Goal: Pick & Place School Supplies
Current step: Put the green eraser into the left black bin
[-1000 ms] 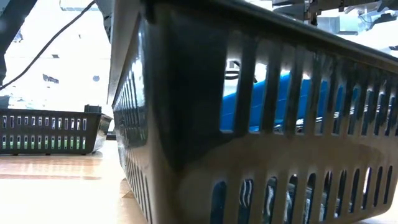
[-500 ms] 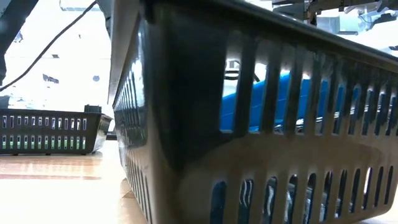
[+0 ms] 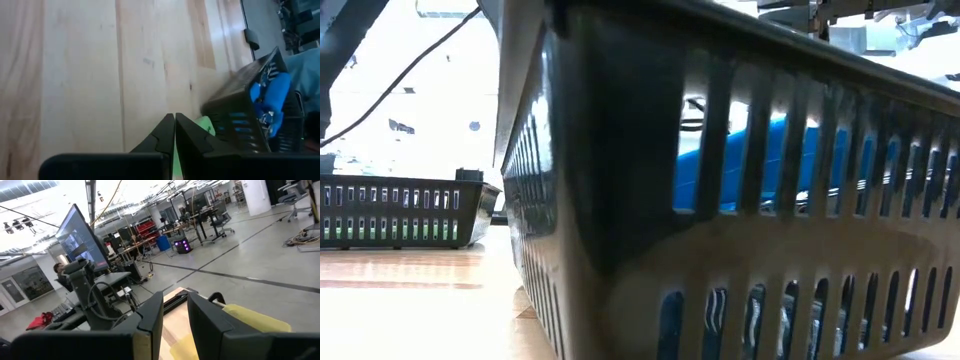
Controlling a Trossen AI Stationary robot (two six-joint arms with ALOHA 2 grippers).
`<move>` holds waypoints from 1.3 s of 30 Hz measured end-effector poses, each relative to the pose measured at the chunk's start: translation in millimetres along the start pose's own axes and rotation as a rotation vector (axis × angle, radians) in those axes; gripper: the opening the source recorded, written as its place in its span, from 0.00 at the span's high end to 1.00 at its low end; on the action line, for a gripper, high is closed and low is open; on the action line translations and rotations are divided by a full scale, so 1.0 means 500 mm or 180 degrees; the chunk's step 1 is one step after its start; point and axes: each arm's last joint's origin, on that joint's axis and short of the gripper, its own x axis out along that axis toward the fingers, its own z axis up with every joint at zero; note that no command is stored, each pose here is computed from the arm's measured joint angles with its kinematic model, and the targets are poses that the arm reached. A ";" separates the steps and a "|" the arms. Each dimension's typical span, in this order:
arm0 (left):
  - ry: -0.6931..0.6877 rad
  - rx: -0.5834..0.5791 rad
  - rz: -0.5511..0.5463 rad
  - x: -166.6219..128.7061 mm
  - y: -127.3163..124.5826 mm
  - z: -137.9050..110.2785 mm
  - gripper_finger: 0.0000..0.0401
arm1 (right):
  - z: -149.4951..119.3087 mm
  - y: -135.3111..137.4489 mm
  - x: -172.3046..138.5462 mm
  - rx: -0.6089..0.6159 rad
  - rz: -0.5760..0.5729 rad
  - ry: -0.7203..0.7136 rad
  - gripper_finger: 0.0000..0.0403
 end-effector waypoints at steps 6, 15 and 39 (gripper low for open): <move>0.0030 -0.0039 -0.0075 -0.006 -0.020 0.002 0.98 | -0.004 0.001 0.000 0.0052 0.0082 0.0094 0.80; 0.0271 -0.0143 -0.0127 -0.045 -0.087 -0.010 0.98 | -0.012 -0.002 0.000 0.0011 0.0072 0.0235 0.80; -0.0053 -0.0328 -0.0288 0.001 -0.162 0.014 0.98 | -0.023 0.003 -0.003 -0.0014 0.0355 0.0500 0.80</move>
